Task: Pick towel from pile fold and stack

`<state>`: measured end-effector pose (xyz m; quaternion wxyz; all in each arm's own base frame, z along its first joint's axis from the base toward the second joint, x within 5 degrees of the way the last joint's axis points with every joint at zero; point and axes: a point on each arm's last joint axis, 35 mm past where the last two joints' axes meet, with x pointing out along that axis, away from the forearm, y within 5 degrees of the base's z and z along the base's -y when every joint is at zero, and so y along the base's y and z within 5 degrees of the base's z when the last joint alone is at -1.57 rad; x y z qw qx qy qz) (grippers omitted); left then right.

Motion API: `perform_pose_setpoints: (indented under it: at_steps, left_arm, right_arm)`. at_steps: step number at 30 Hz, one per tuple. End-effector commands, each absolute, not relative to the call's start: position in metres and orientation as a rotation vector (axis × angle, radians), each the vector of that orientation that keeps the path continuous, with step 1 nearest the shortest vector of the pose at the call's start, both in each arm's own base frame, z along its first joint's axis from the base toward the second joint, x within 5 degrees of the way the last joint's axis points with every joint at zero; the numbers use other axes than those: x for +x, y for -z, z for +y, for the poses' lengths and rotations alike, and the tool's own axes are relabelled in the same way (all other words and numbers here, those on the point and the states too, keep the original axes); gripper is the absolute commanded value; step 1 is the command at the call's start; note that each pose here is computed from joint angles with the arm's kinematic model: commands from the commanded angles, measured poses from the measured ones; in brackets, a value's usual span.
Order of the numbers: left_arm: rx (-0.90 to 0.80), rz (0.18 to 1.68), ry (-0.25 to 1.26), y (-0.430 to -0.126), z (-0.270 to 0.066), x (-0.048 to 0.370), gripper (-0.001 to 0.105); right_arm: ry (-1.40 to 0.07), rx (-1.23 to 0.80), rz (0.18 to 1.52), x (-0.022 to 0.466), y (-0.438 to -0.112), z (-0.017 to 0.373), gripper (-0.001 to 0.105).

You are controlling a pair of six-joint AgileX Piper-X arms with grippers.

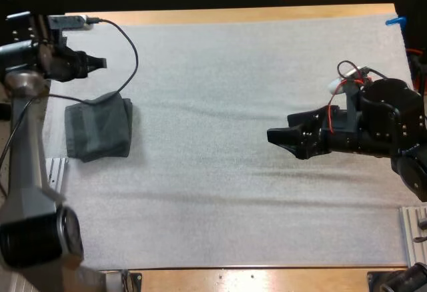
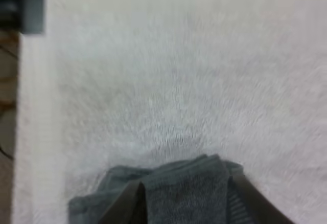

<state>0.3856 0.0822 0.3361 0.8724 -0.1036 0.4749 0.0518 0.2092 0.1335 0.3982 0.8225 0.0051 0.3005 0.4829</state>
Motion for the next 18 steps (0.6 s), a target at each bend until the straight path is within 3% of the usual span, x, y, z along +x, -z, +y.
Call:
perform_pose_setpoints:
  at_steps: [1, 10, 18]
  left_arm:
    - [-0.209, 0.984, -0.095, -0.347, 0.078, 0.379, 0.035]
    - [-0.140, 0.906, -0.015, -0.399, 0.043, 0.339, 0.035]
    - [-0.064, 0.867, 0.097, -0.422, 0.006, 0.316, 0.035]
  right_arm:
    - [-1.008, 0.000, 0.624, 0.212, -0.399, 0.134, 0.065]
    - [-0.859, -0.010, 0.691, 0.256, -0.368, 0.136, 0.065]
    - [-0.614, 0.064, 0.680, 0.292, -0.361, 0.067, 0.064]
